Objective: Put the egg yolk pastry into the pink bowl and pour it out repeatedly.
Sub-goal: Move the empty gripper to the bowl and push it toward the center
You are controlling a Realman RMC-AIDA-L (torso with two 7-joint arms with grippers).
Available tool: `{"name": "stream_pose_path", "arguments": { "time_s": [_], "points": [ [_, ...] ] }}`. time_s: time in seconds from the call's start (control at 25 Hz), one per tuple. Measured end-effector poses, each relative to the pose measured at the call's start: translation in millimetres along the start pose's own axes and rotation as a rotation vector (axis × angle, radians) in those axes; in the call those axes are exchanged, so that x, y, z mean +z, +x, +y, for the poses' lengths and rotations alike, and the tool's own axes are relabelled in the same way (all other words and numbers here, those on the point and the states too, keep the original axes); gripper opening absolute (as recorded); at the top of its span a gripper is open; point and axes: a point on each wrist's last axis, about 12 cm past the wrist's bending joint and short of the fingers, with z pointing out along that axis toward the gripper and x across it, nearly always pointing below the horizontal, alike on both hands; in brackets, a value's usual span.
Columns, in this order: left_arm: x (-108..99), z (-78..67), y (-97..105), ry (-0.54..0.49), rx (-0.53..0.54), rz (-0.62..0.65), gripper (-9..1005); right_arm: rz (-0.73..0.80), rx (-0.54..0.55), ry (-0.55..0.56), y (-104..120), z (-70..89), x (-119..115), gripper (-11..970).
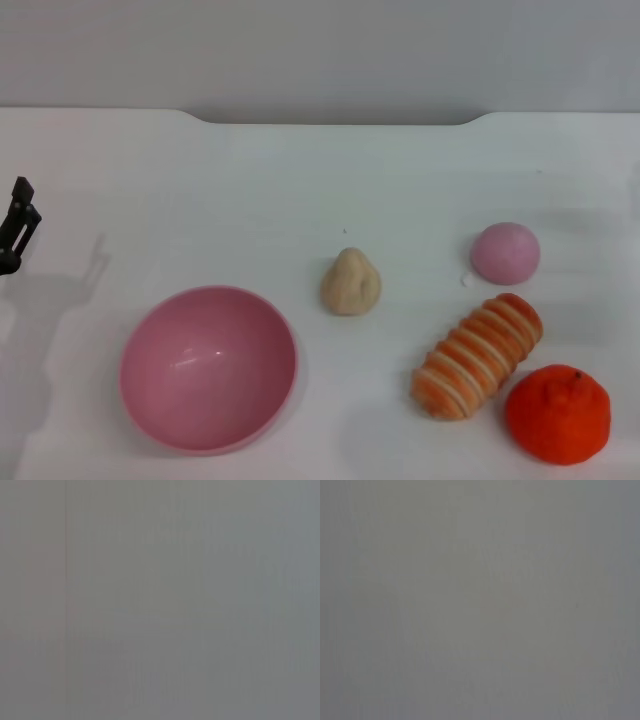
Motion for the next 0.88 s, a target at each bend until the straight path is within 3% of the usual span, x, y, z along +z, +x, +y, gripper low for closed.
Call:
{"name": "stream_pose_path", "arguments": {
  "time_s": [0.36,0.56,0.68,0.72,0.76,0.8,0.88],
  "points": [
    [-2,0.0,1,-0.003,-0.004,0.006,801,0.003,0.004,-0.005,0,0.4,0,511],
    [7,4.8,-3,0.005,-0.092,-0.016,801,0.001,0.005,-0.009,0,1.8,2,510],
    [7,4.8,-3,0.005,-0.092,-0.016,801,0.000,0.005,-0.012,0,2.9,3,510],
    [35,19.1,-14,0.063,-0.179,-0.026,802,0.001,0.006,-0.013,0,3.2,3,510],
    [35,19.1,-14,0.063,-0.179,-0.026,802,0.001,0.007,-0.013,0,3.6,3,510],
    [54,26.5,-19,0.095,-0.220,0.004,802,0.002,0.008,-0.014,0,4.0,3,510],
    [54,26.5,-19,0.095,-0.220,0.004,801,0.002,0.010,-0.016,0,4.7,3,510]
  ]
}}
